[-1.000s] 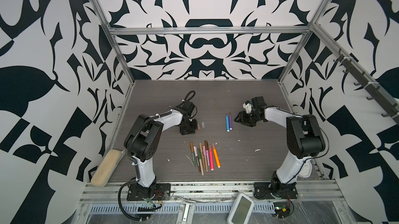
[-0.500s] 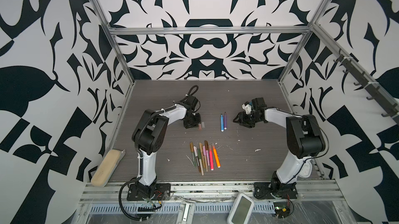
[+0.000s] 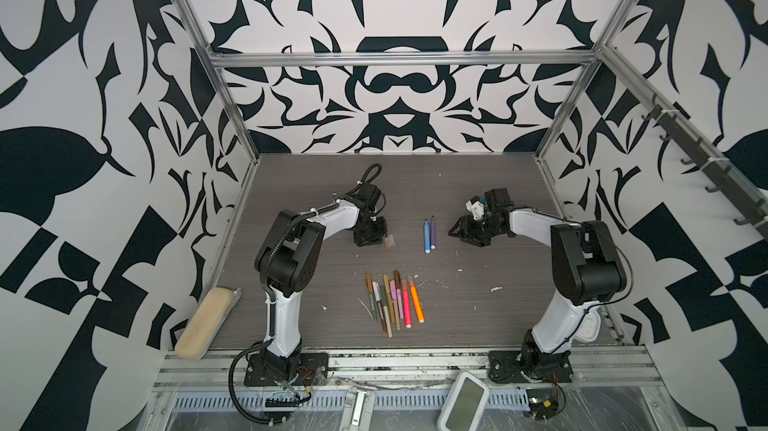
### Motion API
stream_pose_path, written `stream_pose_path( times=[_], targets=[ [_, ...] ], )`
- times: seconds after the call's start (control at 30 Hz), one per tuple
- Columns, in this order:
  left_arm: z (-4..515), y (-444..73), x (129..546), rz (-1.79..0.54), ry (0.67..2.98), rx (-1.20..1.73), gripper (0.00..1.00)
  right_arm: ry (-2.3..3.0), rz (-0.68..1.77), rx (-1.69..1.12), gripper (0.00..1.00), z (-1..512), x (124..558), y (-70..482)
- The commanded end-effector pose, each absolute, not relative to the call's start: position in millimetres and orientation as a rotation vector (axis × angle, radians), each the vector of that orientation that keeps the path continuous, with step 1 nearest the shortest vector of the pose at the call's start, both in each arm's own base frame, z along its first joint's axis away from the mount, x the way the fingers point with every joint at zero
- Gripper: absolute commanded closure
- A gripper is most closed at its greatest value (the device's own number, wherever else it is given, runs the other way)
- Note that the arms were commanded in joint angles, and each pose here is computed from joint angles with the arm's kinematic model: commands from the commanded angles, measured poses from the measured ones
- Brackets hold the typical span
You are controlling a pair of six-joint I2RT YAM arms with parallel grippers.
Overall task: Open the pen caps
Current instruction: 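Move the right gripper to the orange highlighter while the left gripper returns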
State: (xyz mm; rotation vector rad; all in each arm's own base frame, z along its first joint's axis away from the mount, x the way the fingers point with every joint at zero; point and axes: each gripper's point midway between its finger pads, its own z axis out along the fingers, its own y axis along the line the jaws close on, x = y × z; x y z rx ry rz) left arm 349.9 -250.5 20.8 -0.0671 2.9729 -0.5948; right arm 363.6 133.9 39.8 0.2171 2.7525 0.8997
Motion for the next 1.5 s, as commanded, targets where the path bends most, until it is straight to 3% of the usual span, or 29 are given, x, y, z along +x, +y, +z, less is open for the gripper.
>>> stream_pose_path(
  times=[0.0, 0.13, 0.27, 0.37, 0.43, 0.5, 0.53, 0.6, 0.77, 1.07, 1.47],
  targets=[
    [-0.6, -238.2, 333.1, -0.498, 3.050, -0.092, 1.00, 2.710, 0.892, 0.218, 0.45, 63.0, 355.6, 131.3],
    [20.5, -230.9, 331.9, -0.491, 2.984, -0.098, 1.00, 2.720, 0.829, 0.112, 0.46, 77.7, 324.6, 145.4],
    [62.3, -229.0, 327.7, -0.614, 2.810, -0.132, 1.00, 2.779, 0.700, -0.128, 0.48, 73.9, 266.1, 181.8],
    [96.2, -233.0, 317.0, -0.749, 2.636, -0.132, 0.92, 2.793, 0.597, -0.282, 0.49, 69.0, 220.6, 207.4],
    [119.5, -232.4, 309.2, -0.803, 2.507, -0.147, 0.80, 2.777, 0.509, -0.335, 0.51, 66.5, 198.1, 215.0],
    [138.1, -226.2, 302.4, -0.849, 2.388, -0.188, 0.60, 2.755, 0.446, -0.348, 0.52, 65.1, 181.9, 222.8],
    [154.8, -222.9, 299.1, -0.899, 2.314, -0.208, 0.45, 2.752, 0.426, -0.366, 0.52, 64.5, 175.3, 227.2],
    [169.7, -212.7, 294.1, -0.959, 2.201, -0.273, 0.00, 2.750, 0.340, -0.413, 0.52, 61.4, 167.1, 231.9],
    [190.1, -195.2, 285.0, -0.965, 2.105, -0.308, 0.01, 2.799, 0.272, -0.501, 0.56, 44.0, 161.0, 244.8],
    [181.9, -180.1, 275.3, -0.896, 2.171, -0.358, 0.01, 2.808, 0.316, -0.555, 0.64, 37.6, 153.7, 270.4],
    [186.2, -184.7, 278.4, -0.936, 2.166, -0.347, 0.01, 2.810, 0.308, -0.562, 0.64, 40.5, 147.8, 279.1]
  ],
)
